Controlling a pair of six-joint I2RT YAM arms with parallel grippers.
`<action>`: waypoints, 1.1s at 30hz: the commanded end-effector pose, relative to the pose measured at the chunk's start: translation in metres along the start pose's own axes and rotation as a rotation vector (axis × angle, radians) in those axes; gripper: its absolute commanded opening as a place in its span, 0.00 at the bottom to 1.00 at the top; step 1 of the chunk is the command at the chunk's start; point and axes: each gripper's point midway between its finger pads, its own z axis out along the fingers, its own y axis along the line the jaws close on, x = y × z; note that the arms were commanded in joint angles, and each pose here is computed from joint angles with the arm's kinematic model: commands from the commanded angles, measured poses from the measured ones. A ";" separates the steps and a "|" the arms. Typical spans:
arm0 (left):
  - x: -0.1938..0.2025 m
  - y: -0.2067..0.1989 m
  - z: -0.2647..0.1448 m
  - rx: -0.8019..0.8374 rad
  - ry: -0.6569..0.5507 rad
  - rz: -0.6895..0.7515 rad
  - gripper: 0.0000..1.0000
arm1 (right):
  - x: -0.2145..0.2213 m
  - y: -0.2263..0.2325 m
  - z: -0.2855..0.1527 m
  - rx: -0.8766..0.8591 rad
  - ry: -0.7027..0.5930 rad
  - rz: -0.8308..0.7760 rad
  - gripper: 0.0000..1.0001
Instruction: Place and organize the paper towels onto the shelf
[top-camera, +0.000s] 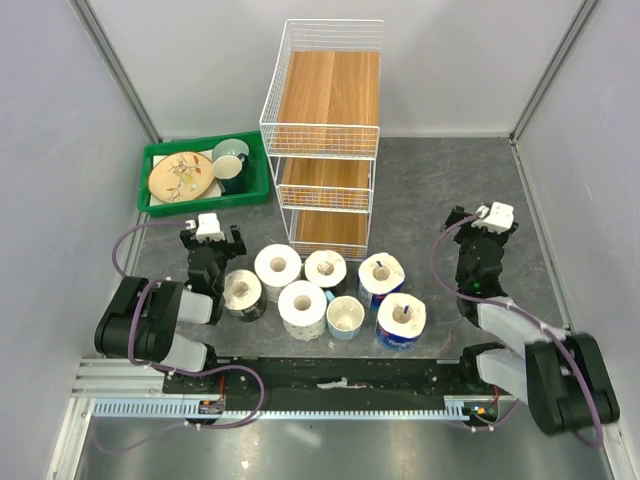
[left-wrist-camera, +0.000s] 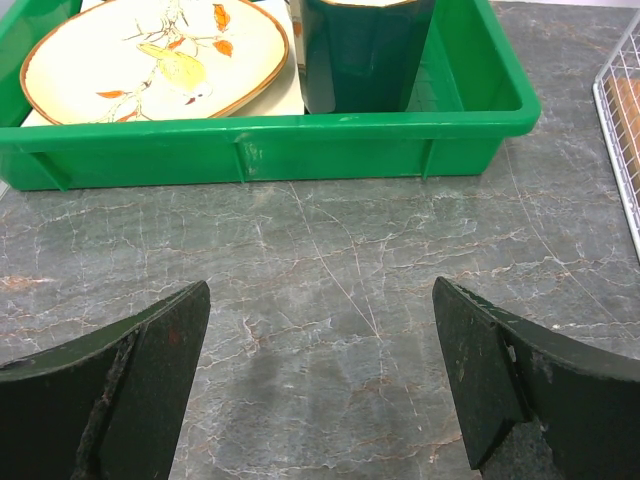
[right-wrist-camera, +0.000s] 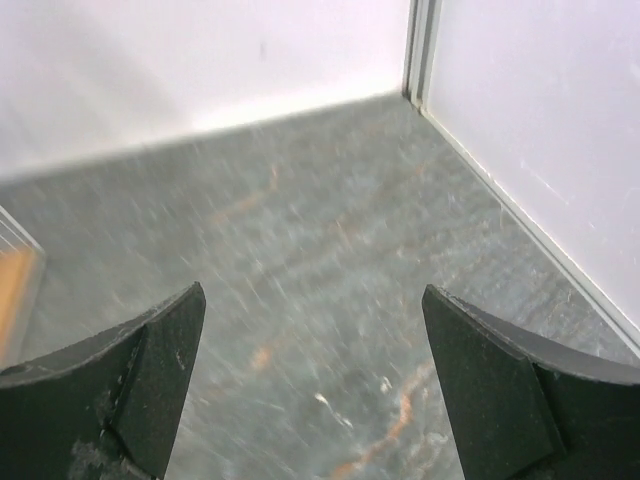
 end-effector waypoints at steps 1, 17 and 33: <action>-0.018 0.000 0.006 -0.004 -0.053 -0.003 1.00 | -0.055 0.005 0.002 0.022 -0.009 0.152 0.98; -0.025 0.006 0.001 -0.036 -0.072 -0.009 0.99 | -0.010 0.044 -0.051 -0.069 0.606 0.233 0.98; -0.094 0.045 -0.034 -0.255 -0.223 -0.279 0.99 | -0.025 0.045 -0.100 -0.195 0.700 0.192 0.98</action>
